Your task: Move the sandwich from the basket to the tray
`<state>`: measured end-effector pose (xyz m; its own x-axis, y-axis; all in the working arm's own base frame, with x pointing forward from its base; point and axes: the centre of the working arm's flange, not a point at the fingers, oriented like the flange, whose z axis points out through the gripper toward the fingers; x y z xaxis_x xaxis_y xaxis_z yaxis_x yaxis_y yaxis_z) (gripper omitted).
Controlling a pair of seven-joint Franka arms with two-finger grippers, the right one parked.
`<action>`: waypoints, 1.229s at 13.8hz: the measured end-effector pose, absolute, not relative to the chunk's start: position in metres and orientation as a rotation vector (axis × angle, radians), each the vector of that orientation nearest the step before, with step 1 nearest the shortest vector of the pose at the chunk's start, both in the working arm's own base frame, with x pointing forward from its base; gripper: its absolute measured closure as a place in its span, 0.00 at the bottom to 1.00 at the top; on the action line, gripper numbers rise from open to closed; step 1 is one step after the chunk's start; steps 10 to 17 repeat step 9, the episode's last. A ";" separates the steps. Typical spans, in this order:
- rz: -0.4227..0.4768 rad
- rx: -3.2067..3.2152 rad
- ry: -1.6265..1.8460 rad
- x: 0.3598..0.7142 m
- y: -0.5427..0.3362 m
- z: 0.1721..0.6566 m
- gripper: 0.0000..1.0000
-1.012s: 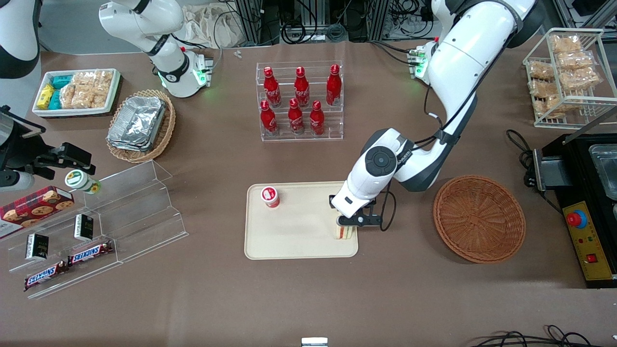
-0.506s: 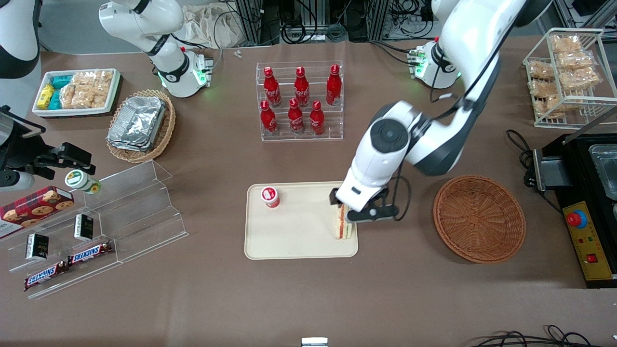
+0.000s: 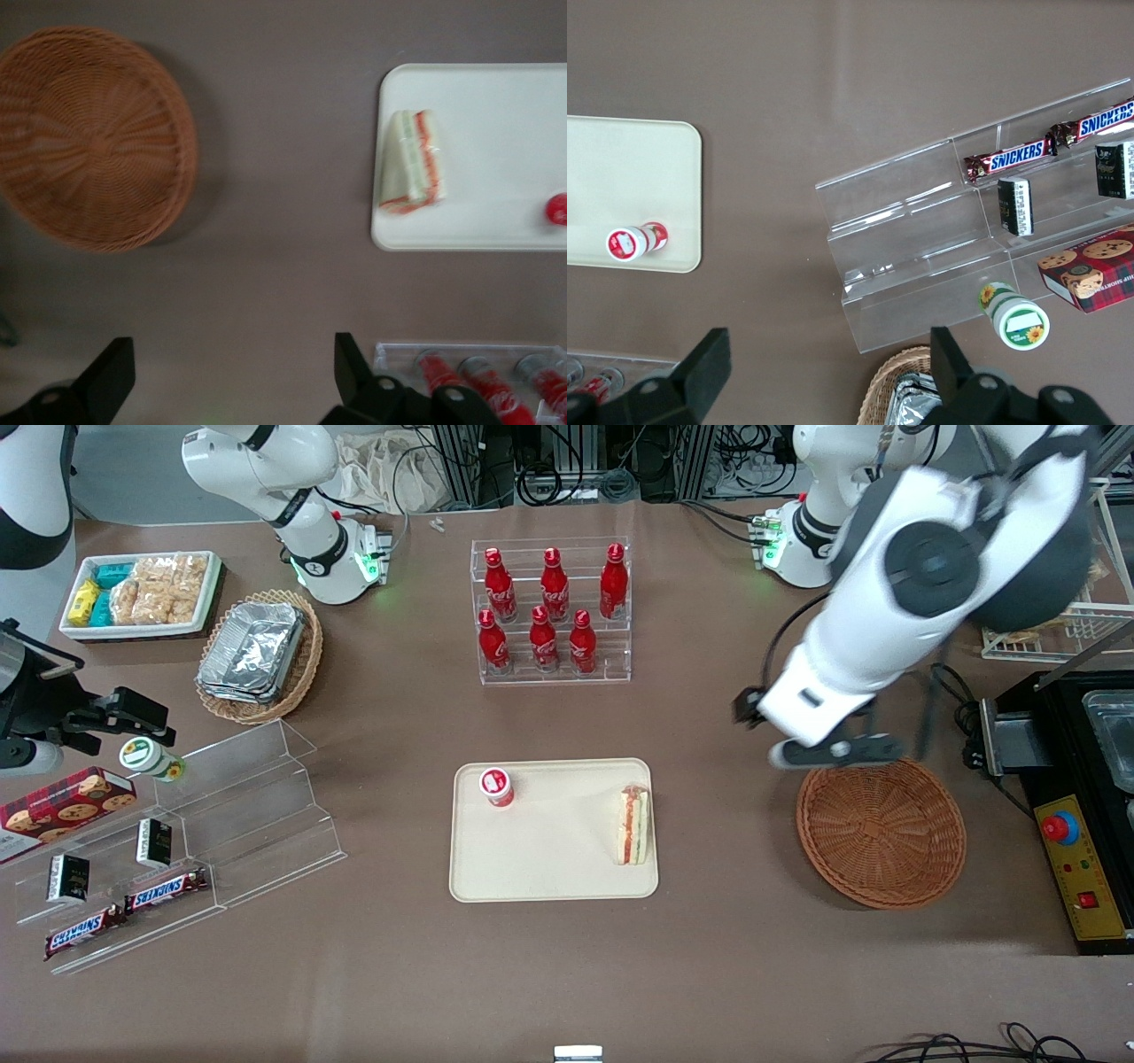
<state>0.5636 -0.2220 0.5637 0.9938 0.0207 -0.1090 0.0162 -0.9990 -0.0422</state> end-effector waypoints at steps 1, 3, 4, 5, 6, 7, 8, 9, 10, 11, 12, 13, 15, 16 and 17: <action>0.195 -3.080 -0.018 0.560 -0.197 0.579 0.00; 0.238 -3.089 0.029 0.552 -0.136 0.610 0.00; 0.252 -3.101 0.047 0.546 -0.104 0.624 0.00; 0.256 -3.110 0.060 0.539 -0.078 0.637 0.00; 0.256 -3.116 0.066 0.532 -0.060 0.647 0.00; 0.255 -3.119 0.068 0.525 -0.052 0.653 0.00; 0.254 -3.119 0.072 0.522 -0.052 0.655 0.00; 0.259 -3.118 0.082 0.521 -0.055 0.653 0.00; 0.259 -3.118 0.082 0.521 -0.055 0.653 0.00; 0.259 -3.118 0.082 0.521 -0.055 0.653 0.00; 0.259 -3.118 0.082 0.521 -0.055 0.653 0.00; 0.259 -3.118 0.082 0.521 -0.055 0.653 0.00; 0.259 -3.118 0.082 0.521 -0.055 0.653 0.00; 0.259 -3.118 0.082 0.521 -0.055 0.653 0.00; 0.259 -3.118 0.082 0.521 -0.055 0.653 0.00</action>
